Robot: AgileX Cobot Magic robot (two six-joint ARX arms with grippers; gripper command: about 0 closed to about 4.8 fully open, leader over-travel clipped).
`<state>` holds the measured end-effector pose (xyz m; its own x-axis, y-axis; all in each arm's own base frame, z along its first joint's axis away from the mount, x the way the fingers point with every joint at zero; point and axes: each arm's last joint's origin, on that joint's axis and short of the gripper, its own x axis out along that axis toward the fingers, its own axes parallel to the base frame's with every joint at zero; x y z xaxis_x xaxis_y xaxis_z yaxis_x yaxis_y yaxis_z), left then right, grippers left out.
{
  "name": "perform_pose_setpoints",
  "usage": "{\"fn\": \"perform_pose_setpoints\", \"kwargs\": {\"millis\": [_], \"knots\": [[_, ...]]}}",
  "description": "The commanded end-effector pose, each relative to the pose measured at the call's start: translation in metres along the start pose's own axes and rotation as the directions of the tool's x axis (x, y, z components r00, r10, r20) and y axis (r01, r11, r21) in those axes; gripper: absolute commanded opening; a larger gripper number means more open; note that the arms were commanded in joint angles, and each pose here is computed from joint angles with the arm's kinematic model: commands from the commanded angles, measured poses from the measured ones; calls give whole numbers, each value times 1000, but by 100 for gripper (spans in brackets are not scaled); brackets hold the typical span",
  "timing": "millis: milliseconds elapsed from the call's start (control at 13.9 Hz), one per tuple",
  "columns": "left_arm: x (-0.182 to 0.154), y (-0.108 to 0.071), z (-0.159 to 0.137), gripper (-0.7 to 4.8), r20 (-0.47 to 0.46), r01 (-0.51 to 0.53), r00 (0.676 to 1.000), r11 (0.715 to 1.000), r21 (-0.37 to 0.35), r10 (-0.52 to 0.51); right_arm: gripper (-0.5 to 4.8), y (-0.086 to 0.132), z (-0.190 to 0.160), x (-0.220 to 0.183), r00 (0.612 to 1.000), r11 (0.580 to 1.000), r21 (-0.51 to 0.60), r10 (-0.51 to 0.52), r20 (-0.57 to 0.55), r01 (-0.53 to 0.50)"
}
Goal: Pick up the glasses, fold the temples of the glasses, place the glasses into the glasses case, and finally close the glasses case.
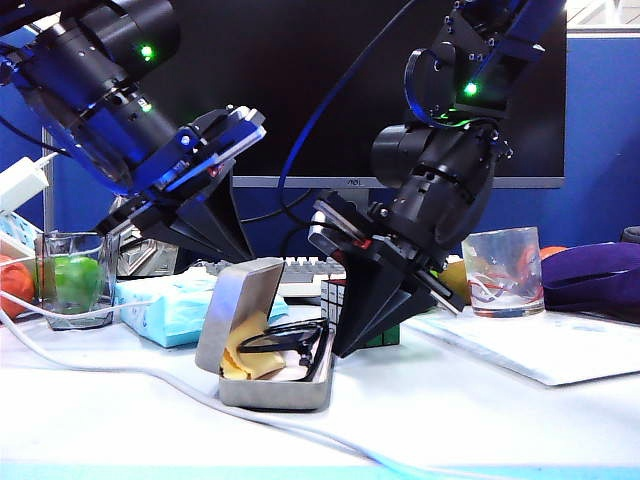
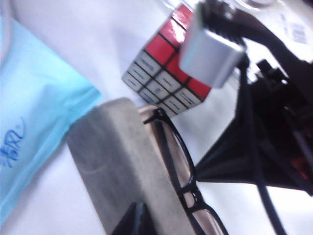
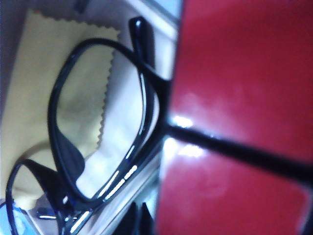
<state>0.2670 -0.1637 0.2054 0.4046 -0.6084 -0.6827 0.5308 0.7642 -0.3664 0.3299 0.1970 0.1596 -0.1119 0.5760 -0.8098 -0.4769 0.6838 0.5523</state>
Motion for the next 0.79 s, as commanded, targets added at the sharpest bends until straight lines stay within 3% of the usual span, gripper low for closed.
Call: {"fn": "perform_pose_setpoints", "kwargs": {"millis": [72, 577, 794], "knots": [[0, -2, 1, -4, -8, 68, 998, 998, 7, -68, -5, 3, 2, -3, 1000, 1000, -14, 12, 17, -12], [16, 3, -5, -4, -53, 101, 993, 995, -10, -102, -6, 3, 2, -3, 1000, 1000, -15, 12, 17, -12], [18, 3, -3, -4, -32, 125, 992, 992, 1, -125, -6, 3, 2, -3, 1000, 1000, -16, 12, 18, -12]]}}
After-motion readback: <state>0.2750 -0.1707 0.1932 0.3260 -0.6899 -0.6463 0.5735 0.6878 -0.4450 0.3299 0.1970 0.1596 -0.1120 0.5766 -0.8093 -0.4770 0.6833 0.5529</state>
